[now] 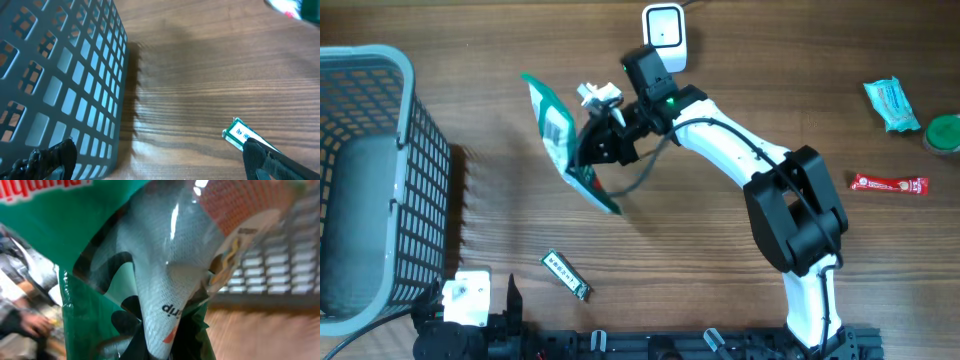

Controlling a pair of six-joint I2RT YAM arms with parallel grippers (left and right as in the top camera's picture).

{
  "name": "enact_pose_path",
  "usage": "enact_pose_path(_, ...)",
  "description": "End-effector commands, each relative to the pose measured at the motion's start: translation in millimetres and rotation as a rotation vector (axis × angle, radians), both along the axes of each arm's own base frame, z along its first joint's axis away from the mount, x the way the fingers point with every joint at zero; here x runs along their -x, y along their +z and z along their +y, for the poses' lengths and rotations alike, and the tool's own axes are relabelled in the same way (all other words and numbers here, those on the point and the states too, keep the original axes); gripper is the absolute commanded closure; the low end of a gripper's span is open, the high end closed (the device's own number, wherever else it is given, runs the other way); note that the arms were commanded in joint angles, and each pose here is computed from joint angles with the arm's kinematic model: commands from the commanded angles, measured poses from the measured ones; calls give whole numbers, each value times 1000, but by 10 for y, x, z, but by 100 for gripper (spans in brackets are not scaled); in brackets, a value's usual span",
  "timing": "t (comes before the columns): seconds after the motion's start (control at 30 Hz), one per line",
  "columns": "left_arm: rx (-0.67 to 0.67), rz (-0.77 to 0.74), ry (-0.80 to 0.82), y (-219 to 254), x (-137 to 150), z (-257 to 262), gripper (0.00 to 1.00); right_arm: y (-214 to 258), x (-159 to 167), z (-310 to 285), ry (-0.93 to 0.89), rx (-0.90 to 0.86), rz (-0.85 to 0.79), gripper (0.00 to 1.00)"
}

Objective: Scan the item barcode
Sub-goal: 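Lift the gloves pack and carry it toward the white scanner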

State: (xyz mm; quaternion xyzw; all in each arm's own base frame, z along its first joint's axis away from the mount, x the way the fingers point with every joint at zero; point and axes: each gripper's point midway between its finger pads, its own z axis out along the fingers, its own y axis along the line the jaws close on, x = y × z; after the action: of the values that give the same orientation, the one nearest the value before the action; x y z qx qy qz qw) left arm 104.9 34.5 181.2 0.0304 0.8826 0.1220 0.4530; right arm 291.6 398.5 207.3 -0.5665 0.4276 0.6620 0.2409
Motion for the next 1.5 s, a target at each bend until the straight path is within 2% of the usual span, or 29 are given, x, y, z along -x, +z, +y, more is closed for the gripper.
enact_pose_path(0.0, -12, -9, -1, 19, 2, 12, 0, 324, 69, -2, 59, -98, -80, 96)
enact_pose_path(0.2, -12, -9, -1, 19, 2, 12, 0, 374, 59, 24, 64, -151, -163, 96)
enact_pose_path(0.53, -12, -10, -1, 19, 1, 12, 0, 371, 65, 24, 66, -126, -126, 96)
enact_pose_path(0.7, -12, -10, -1, 19, 1, 12, 0, 350, 57, 6, 61, -66, -37, 96)
enact_pose_path(1.03, -12, -9, -1, 19, 2, 12, 0, 16, -224, -414, -67, -73, -23, 96)
enact_pose_path(1.33, -12, -10, -1, 19, 1, 12, 0, 12, -228, -416, -71, -175, -193, 96)
enact_pose_path(1.37, -12, -10, -1, 19, 1, 12, 0, 14, -230, -415, -70, -162, -171, 96)
enact_pose_path(1.47, -12, -10, -1, 19, 1, 12, 0, 70, -326, -432, -75, -3, 86, 96)
